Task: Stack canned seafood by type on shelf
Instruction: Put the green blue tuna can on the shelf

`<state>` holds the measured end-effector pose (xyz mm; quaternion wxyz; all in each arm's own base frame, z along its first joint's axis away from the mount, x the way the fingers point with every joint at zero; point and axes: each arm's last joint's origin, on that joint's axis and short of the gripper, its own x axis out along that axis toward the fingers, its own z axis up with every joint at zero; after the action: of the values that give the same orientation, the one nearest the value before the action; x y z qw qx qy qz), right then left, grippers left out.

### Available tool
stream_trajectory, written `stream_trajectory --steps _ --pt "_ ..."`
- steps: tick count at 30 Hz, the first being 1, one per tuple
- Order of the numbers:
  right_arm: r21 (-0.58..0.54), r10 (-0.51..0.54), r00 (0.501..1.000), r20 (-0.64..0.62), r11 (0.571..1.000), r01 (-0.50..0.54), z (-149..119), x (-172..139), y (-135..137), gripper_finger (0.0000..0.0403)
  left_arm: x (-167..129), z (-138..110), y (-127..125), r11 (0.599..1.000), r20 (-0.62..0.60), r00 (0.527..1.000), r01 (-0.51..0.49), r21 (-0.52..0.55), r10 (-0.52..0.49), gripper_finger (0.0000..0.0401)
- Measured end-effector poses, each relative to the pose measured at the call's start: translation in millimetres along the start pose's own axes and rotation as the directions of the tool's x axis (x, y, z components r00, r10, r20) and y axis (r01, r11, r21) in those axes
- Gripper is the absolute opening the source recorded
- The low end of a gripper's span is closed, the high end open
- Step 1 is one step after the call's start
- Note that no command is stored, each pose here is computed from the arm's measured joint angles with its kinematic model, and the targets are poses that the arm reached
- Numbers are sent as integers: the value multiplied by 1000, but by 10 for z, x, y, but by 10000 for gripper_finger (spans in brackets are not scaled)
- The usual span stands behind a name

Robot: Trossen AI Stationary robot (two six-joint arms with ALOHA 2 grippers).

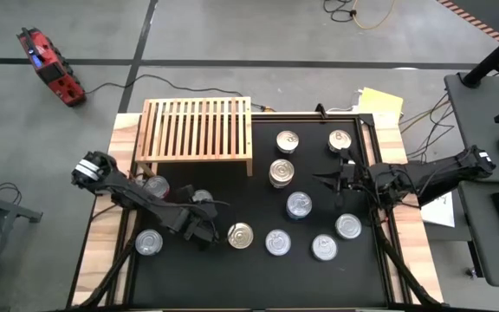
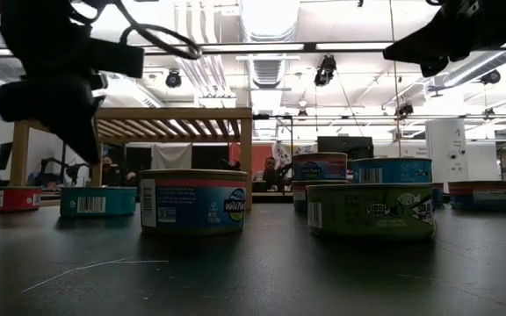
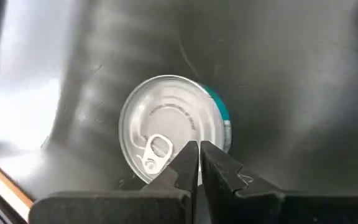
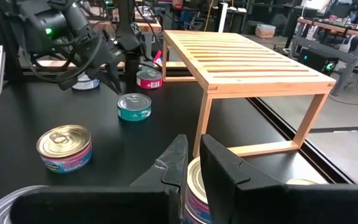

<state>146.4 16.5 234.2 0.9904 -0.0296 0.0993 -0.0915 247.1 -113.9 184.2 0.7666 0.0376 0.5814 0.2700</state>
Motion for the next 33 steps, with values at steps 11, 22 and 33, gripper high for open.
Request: stream_trajectory --steps 11,22,33 --pt "-1 0 1000 -6 1000 0 -26 4 2 34 -134 13 52 1000 128 992 22 13 -24 1" --pt "-12 0 1000 -7 1000 0 -30 5 2 34 136 -202 49 999 76 996 44 10 -45 1" --pt "-12 0 1000 -8 1000 0 -30 5 2 34 139 -204 50 999 76 996 44 18 -45 1"
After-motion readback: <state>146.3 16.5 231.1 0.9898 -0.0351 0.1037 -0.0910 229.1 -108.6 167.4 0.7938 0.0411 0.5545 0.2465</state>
